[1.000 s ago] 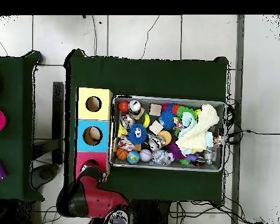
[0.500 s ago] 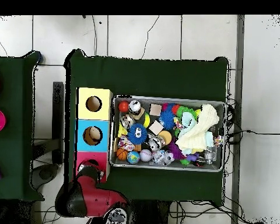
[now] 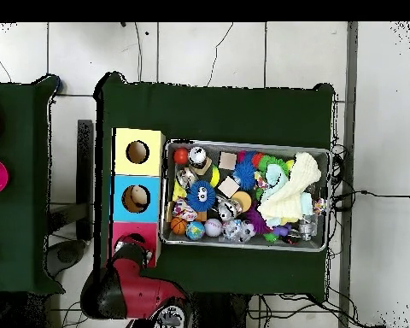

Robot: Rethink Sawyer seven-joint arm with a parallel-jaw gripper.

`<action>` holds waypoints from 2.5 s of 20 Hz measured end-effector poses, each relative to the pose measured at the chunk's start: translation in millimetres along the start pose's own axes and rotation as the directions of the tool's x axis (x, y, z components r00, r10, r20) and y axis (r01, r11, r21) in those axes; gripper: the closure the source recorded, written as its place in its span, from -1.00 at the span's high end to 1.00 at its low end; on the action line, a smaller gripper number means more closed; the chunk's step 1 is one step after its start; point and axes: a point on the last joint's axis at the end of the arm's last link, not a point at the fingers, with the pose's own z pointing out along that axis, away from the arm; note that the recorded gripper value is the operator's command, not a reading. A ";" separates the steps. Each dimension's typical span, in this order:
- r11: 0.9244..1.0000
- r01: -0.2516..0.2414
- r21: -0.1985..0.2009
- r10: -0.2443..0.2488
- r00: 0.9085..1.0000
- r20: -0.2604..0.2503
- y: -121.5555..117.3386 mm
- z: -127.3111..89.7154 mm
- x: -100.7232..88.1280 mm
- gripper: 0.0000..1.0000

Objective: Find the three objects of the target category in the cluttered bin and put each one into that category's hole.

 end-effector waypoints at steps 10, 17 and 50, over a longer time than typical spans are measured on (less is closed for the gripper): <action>1.000 0.000 0.000 0.000 1.000 0.000 0.0 0.0 0.0 1.00; 1.000 0.001 0.000 -0.001 1.000 0.001 0.0 0.0 0.1 1.00; 1.000 0.011 -0.005 -0.011 1.000 0.020 1.7 -3.5 2.4 -1.00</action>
